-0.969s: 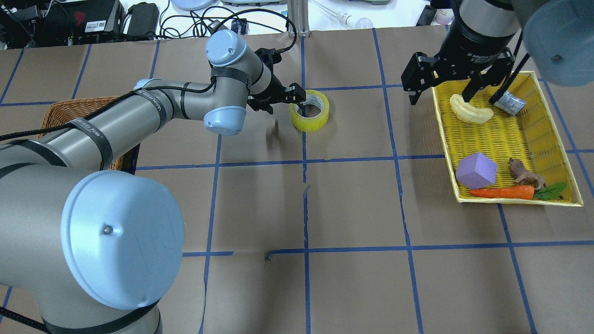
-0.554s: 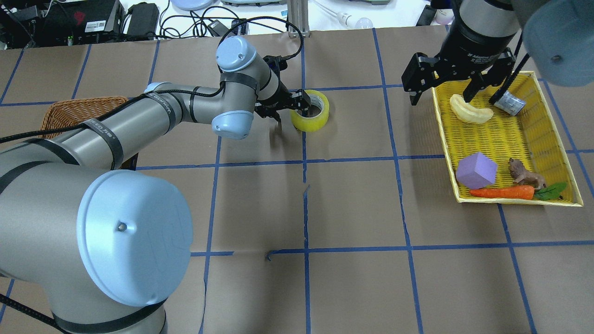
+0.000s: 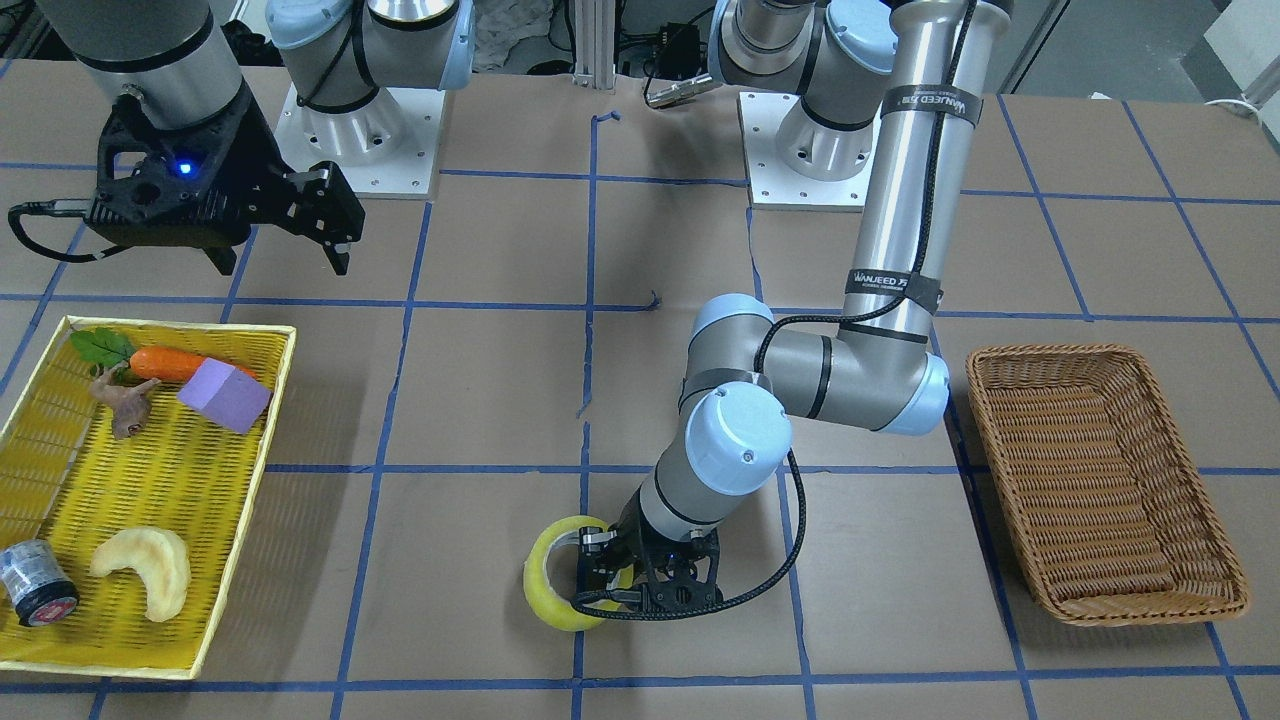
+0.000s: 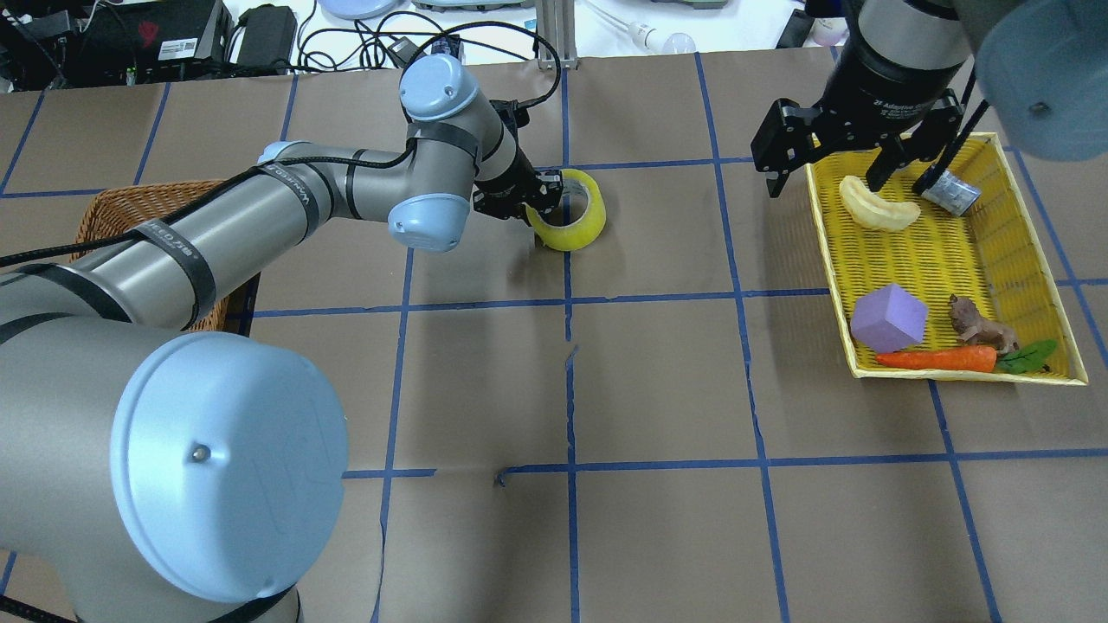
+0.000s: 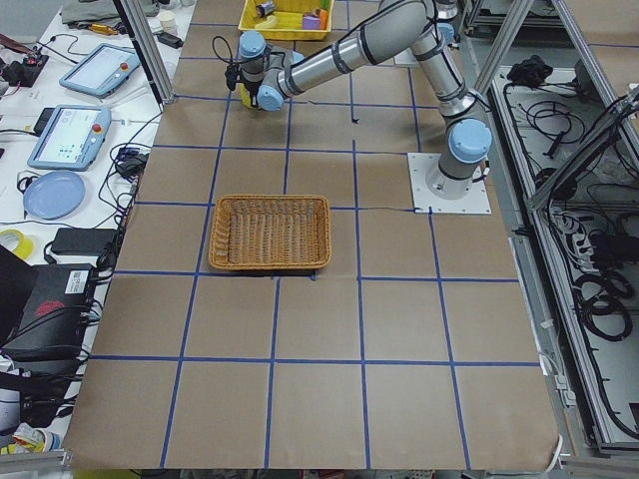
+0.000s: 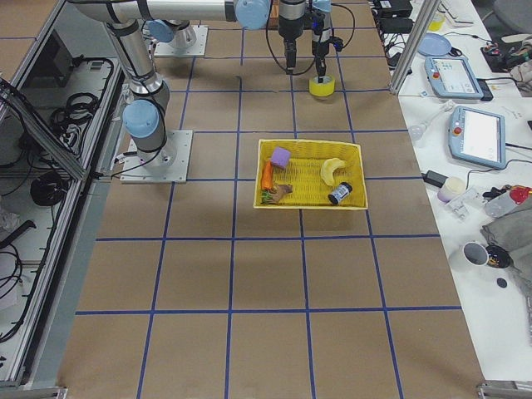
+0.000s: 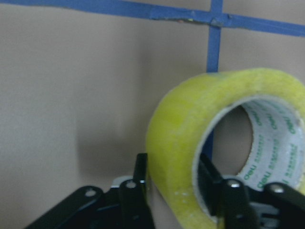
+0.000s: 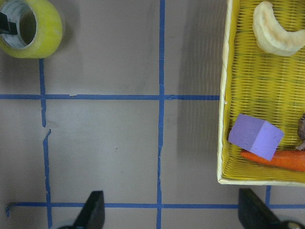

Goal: Transfer tape with both arms

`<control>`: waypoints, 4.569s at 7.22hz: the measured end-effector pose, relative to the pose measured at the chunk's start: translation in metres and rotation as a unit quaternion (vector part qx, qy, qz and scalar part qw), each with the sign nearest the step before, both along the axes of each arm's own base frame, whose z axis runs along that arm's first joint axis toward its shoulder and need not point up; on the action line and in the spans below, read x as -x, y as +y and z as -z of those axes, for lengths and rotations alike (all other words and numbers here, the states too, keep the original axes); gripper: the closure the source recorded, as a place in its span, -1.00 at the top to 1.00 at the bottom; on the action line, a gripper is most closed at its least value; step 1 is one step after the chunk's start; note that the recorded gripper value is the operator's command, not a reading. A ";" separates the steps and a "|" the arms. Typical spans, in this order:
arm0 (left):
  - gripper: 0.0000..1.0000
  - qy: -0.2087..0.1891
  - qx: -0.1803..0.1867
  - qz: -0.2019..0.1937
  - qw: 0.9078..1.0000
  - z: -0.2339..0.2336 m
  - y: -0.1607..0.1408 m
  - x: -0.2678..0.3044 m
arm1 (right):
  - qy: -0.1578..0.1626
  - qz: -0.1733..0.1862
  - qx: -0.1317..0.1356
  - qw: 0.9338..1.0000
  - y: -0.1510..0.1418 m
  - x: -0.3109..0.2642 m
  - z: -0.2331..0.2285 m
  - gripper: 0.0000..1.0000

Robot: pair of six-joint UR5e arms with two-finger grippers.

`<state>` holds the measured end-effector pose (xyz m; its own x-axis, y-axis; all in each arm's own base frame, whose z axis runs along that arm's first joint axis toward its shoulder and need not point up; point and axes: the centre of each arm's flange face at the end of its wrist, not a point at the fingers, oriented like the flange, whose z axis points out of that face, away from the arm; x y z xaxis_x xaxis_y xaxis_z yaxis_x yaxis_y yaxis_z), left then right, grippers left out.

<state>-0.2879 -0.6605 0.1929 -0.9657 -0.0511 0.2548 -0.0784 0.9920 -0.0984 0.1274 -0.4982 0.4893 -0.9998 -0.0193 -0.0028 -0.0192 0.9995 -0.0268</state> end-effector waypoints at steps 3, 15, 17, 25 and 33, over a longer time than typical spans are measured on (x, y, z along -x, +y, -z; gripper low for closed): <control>-1.00 -0.064 -0.012 0.007 0.998 -0.033 0.002 -0.035 | 0.000 0.000 0.001 1.000 0.000 0.000 -0.001 1.00; -1.00 -0.090 -0.087 0.006 0.992 -0.108 0.116 -0.540 | -0.001 -0.001 0.003 1.000 0.000 -0.001 -0.001 1.00; -1.00 -0.101 -0.069 0.011 0.992 -0.071 0.128 -0.560 | 0.000 -0.001 0.004 1.000 0.000 -0.001 0.000 1.00; 0.85 -0.144 0.000 0.001 0.990 -0.139 0.090 -0.502 | -0.001 -0.002 0.006 1.000 0.000 -0.002 -0.001 1.00; 0.94 -0.097 -0.077 0.033 0.992 -0.277 0.124 -0.156 | -0.003 -0.003 0.007 1.000 0.001 -0.003 -0.002 1.00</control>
<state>-0.1320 -0.5367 0.4696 -0.9983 -0.0096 0.0581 -0.0069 0.9989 0.0474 0.1305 -0.4977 0.4912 -0.9996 -0.0262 -0.0080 -0.0258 0.9989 -0.0404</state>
